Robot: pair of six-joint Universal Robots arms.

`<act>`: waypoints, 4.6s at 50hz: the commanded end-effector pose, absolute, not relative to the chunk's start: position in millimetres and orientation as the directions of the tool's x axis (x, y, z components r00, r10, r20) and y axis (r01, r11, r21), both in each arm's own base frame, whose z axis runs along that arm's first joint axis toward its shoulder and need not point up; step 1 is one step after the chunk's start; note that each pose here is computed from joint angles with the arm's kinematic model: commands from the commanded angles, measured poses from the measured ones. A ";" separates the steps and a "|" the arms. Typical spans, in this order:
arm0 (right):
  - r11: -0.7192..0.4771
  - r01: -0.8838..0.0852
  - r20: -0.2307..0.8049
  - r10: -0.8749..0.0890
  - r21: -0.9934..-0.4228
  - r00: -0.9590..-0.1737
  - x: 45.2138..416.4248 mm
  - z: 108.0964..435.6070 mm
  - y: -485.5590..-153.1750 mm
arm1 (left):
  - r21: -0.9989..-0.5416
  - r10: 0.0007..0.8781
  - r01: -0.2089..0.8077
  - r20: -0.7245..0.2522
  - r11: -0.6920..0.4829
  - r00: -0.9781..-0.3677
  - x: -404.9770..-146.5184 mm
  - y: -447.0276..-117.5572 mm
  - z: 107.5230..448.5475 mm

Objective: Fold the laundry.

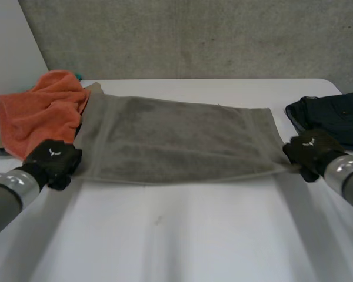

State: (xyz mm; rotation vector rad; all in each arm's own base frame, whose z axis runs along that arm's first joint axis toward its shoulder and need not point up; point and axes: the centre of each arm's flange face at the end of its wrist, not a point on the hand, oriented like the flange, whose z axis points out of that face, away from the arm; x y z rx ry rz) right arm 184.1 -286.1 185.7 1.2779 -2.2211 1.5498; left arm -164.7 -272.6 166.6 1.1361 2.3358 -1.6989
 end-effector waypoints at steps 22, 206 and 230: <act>0.104 -0.787 0.618 -0.560 -0.608 -0.552 158.6 174.7 -311.3 | -0.790 0.520 0.611 -0.545 -0.056 -0.657 -191.9 -281.4 198.7; -0.209 -0.222 0.302 -0.751 -0.952 -0.587 342.6 200.7 -217.7 | -0.988 0.492 0.104 -0.146 -0.112 -0.858 -283.4 -257.3 249.0; 0.294 -0.381 0.037 -0.748 -0.877 -0.662 335.2 128.4 -277.6 | -0.896 0.442 0.331 -0.179 0.295 -0.879 -318.0 -217.5 124.0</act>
